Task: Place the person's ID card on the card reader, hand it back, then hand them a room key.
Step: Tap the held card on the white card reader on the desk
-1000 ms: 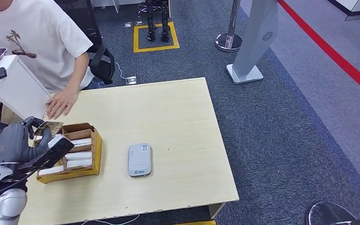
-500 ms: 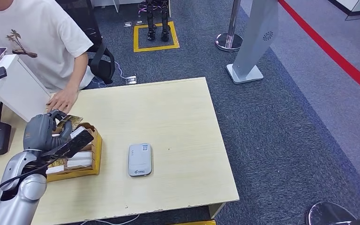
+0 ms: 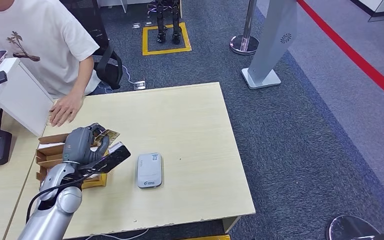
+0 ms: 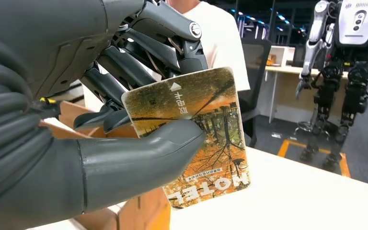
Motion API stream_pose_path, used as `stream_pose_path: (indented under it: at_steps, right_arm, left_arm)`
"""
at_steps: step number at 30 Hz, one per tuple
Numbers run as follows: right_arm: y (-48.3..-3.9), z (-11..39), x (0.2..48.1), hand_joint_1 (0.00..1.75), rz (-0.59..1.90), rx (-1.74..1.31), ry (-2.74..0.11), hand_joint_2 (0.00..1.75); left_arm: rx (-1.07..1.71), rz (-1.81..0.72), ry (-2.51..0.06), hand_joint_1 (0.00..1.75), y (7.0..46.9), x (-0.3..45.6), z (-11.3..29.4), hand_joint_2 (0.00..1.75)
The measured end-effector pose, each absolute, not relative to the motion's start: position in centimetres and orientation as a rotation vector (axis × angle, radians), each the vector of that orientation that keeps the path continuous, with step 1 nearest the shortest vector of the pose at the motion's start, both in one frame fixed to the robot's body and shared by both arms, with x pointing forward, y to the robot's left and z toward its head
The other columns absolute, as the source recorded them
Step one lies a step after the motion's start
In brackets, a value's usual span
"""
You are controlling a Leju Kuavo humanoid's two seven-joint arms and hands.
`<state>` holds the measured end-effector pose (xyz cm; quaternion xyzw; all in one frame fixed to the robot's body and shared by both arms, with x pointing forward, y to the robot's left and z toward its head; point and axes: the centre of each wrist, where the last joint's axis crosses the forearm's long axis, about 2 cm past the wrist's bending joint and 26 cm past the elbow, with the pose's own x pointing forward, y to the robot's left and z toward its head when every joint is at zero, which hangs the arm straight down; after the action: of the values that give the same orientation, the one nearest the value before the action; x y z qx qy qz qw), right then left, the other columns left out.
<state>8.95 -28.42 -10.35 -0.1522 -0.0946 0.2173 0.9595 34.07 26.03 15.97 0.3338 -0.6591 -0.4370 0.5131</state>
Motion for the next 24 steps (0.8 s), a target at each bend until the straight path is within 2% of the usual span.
stream_pose_path:
  at_steps: [24]
  right_arm:
    - [-27.7,-10.2,9.9,0.00,0.482,-0.291,-0.199,0.00]
  left_arm:
    - [0.595,-1.086,-1.629,1.75,19.2,33.9,14.5,1.75]
